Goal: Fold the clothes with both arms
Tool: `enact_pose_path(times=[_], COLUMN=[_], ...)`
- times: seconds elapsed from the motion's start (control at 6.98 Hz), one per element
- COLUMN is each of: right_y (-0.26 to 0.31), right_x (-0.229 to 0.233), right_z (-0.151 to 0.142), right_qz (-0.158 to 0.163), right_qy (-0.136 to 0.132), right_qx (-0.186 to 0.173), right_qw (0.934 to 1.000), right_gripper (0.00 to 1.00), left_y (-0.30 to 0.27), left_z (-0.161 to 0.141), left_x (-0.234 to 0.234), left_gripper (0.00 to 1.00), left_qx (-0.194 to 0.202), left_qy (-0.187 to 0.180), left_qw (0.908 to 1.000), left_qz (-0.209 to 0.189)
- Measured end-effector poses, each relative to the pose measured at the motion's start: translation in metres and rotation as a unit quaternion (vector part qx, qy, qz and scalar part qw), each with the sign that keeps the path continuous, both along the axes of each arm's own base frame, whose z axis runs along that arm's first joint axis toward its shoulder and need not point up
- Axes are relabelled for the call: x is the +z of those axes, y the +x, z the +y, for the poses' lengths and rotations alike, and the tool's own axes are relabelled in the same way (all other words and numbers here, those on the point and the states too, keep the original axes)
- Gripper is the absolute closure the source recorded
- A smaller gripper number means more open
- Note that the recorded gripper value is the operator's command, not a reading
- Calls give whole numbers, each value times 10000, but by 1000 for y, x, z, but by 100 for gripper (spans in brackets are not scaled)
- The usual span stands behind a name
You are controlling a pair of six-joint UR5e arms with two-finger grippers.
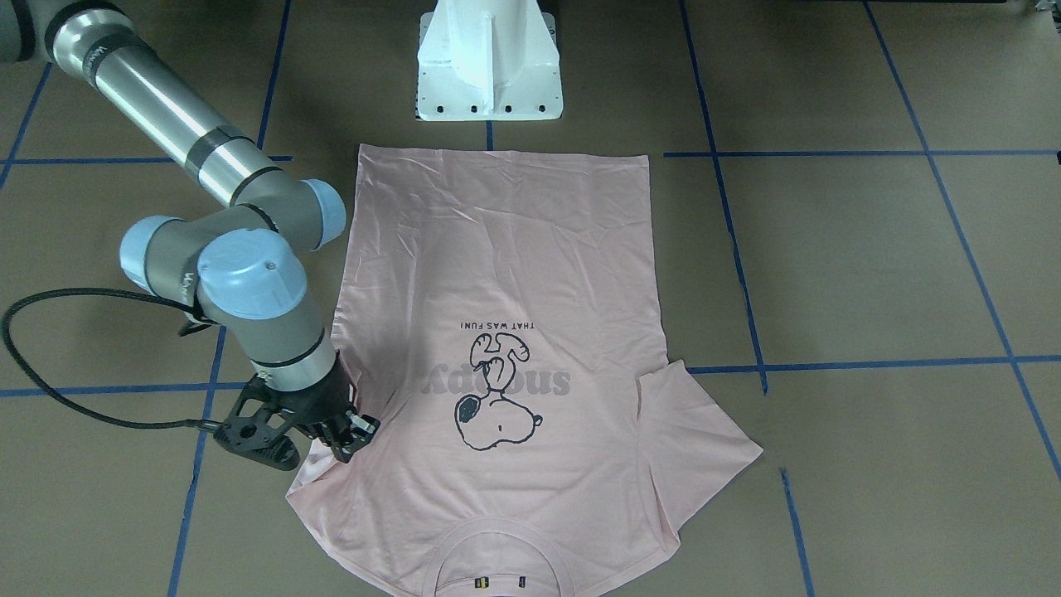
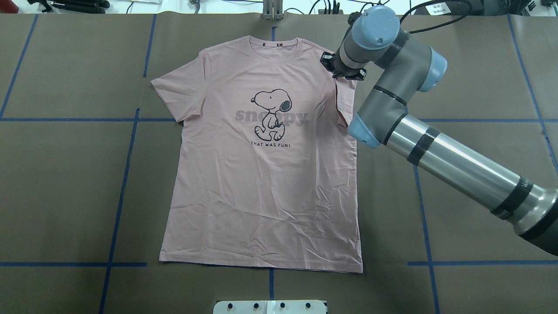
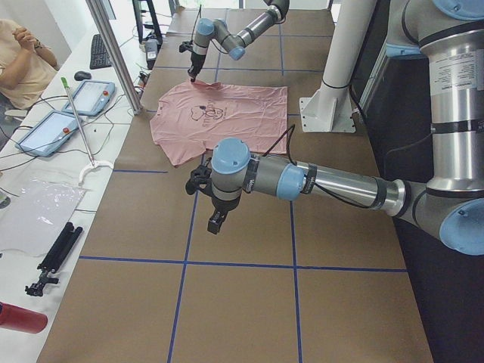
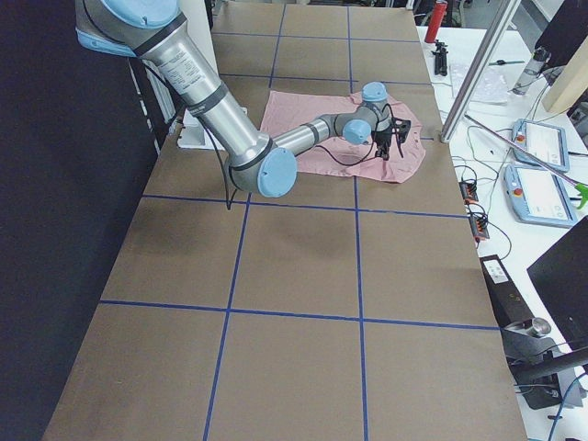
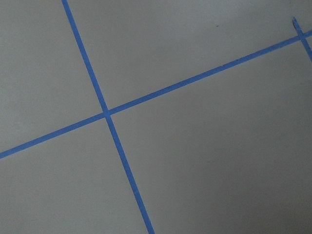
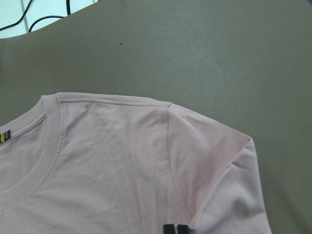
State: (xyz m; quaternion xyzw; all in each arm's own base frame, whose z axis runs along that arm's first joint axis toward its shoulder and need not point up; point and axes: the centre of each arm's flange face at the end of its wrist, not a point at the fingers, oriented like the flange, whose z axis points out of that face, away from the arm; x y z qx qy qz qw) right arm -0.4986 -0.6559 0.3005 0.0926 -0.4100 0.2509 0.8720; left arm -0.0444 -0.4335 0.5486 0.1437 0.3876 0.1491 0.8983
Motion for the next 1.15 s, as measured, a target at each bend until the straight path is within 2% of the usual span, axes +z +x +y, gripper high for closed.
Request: enact_pose_path(times=[0.29,0.43,0.57,0.86,1.15], right_y=[-57,-71,-73,-48,-11], right_x=[-14,-24,-35,-63,-69], right_z=[24,33,36,38,61], right_qz=[250,295,244,-172,-585], right_qy=[280,419,503,531,598], right_qx=[64,94,108,-52,-280], right_qw=[9993,9986,9984,9984,9961], right_gripper=[0,0,0,0,0], left_y=[0,2,7,44,120], left_z=[0,-3,-8,-28,-87], left_x=[0,0,-6,-25,-54], left_gripper=[0,0,0,0,0], left_qx=[0,-36,-176,-399,-415], left_qy=[-2,-74,-196,-260,-547], left_qw=[10000,9998,9986,9943,9908], left_qz=[2,152,465,953,1164])
